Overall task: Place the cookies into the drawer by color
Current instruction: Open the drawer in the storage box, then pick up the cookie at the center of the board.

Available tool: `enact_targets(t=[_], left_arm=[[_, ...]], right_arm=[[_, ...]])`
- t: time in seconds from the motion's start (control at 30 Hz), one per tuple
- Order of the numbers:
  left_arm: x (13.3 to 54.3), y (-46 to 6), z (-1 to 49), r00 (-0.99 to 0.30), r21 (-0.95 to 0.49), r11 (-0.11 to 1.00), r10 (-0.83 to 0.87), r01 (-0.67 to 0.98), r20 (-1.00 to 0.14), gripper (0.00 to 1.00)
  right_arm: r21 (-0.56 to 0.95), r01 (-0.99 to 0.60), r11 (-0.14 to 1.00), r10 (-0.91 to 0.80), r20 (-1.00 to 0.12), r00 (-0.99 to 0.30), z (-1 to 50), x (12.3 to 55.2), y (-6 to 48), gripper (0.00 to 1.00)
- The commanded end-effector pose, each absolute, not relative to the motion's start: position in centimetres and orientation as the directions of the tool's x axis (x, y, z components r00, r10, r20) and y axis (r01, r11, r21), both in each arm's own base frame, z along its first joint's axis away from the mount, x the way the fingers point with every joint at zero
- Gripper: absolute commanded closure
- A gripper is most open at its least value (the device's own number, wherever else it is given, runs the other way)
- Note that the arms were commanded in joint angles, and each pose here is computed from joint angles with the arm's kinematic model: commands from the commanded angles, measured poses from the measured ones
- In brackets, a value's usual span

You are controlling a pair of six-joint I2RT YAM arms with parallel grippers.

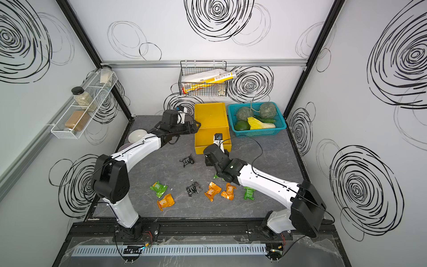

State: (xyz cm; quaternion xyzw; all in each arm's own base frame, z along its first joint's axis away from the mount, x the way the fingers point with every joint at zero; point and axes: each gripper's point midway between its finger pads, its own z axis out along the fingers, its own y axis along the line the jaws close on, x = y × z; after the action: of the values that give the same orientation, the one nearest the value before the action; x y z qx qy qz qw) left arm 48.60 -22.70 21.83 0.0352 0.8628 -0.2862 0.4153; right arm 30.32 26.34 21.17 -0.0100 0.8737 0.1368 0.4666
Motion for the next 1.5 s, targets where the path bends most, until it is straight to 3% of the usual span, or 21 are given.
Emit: enact_targets(t=[0.0, 0.37, 0.67, 0.93, 1.17, 1.47], left_arm=[[47.0, -22.5, 22.5, -0.649, -0.437, 0.845, -0.15, 0.308, -0.746, 0.03], [43.4, -20.1, 27.9, -0.448, -0.287, 0.868, -0.085, 0.406, -0.89, 0.01], [38.5, -18.7, 27.3, -0.347, -0.095, 0.846, 0.111, 0.525, -0.931, 0.01], [35.0, -17.9, 22.5, -0.318, 0.004, 0.749, 0.286, 0.662, -0.904, 0.01], [34.2, -17.3, 17.6, -0.297, 0.104, 0.699, 0.429, 0.708, -0.853, 0.01], [35.2, -17.2, 13.3, -0.393, 0.062, 0.706, 0.462, 0.705, -0.795, 0.01]], right_arm=[[0.249, -0.136, 0.959, 0.13, -0.812, -0.568, 21.7, 29.1, 25.1, 0.39], [0.243, -0.126, 0.962, 0.129, -0.807, -0.576, 21.1, 26.3, 21.2, 0.24], [0.221, -0.144, 0.965, 0.112, -0.837, -0.535, 21.1, 24.9, 18.6, 0.0], [0.145, -0.162, 0.976, 0.045, -0.864, -0.501, 21.1, 24.0, 16.5, 0.0], [0.082, -0.33, 0.94, -0.062, -0.913, -0.402, 22.3, 22.8, 16.8, 0.0], [0.022, -0.518, 0.855, -0.138, -0.953, -0.268, 24.6, 20.9, 18.1, 0.0]])
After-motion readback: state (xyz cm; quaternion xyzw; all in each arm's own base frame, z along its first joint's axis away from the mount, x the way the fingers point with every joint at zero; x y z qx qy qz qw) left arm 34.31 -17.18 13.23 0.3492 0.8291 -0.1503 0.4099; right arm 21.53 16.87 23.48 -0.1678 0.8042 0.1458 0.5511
